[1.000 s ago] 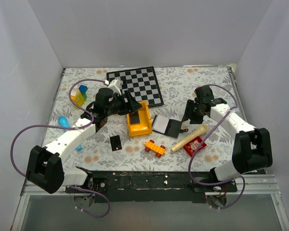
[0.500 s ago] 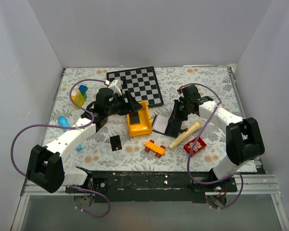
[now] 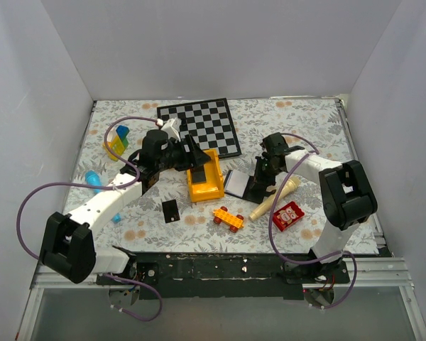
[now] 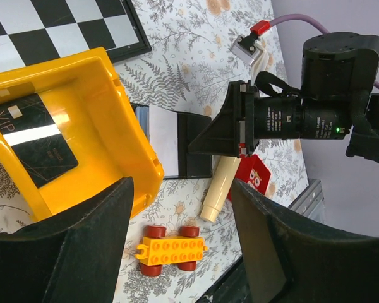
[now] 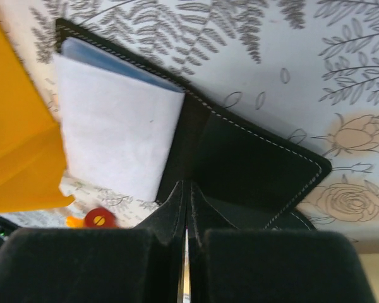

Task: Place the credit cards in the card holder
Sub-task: Open the card holder at the center of the board.

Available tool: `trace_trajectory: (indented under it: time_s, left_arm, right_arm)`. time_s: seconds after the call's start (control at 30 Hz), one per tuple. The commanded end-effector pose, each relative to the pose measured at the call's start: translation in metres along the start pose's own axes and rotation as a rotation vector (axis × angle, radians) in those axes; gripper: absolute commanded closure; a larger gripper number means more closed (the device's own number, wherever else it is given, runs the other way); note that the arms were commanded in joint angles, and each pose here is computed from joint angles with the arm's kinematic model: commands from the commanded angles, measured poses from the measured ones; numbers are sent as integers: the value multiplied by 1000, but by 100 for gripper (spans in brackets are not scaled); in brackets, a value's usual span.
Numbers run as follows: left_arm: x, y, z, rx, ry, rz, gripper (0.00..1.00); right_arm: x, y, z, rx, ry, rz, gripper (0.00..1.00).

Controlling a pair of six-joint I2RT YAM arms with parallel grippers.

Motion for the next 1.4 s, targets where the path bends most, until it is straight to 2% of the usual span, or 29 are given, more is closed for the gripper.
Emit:
trace_trajectory:
  time_s: [0.0, 0.23, 0.4, 0.5, 0.63, 0.67, 0.87, 1.07, 1.37]
  left_arm:
    - [2, -2, -4, -16, 28, -25, 38]
    - [-3, -3, -18, -9, 100, -63, 40]
    - [-15, -11, -37, 26, 193, -127, 43]
    - [-22, -19, -54, 33, 242, -168, 58]
    - [-24, -21, -80, 66, 281, -200, 95]
    - [-23, -22, -88, 70, 289, -205, 100]
    - [-23, -22, -124, 144, 347, -264, 100]
    - [-24, 0, -154, 366, 404, -364, 100]
    - [-29, 24, -164, 582, 439, -477, 100]
  right_arm:
    - [-9, -18, -9, -124, 47, 6, 99]
    - [-19, -32, -24, -183, 102, 1, 99]
    - [-22, -38, -25, -222, 102, 1, 99]
    - [-23, -37, -25, -217, 96, 3, 99]
    - [-24, -37, -26, -206, 96, -5, 99]
    - [-24, -37, -27, -201, 95, -6, 99]
    - [-24, -35, -30, -179, 96, -13, 99]
    - [-24, -35, -30, -175, 95, -12, 99]
    - [-24, -35, -31, -169, 93, -13, 99]
Point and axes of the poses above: each gripper's point midway between its finger pads, its own z axis back along the fingers, its own y axis along the line the jaws close on, x = y × z, the point moved 8 cm from there along z, back along the fingers, and after that the axes turned 10 degrees about z, right-handed, at the moved point
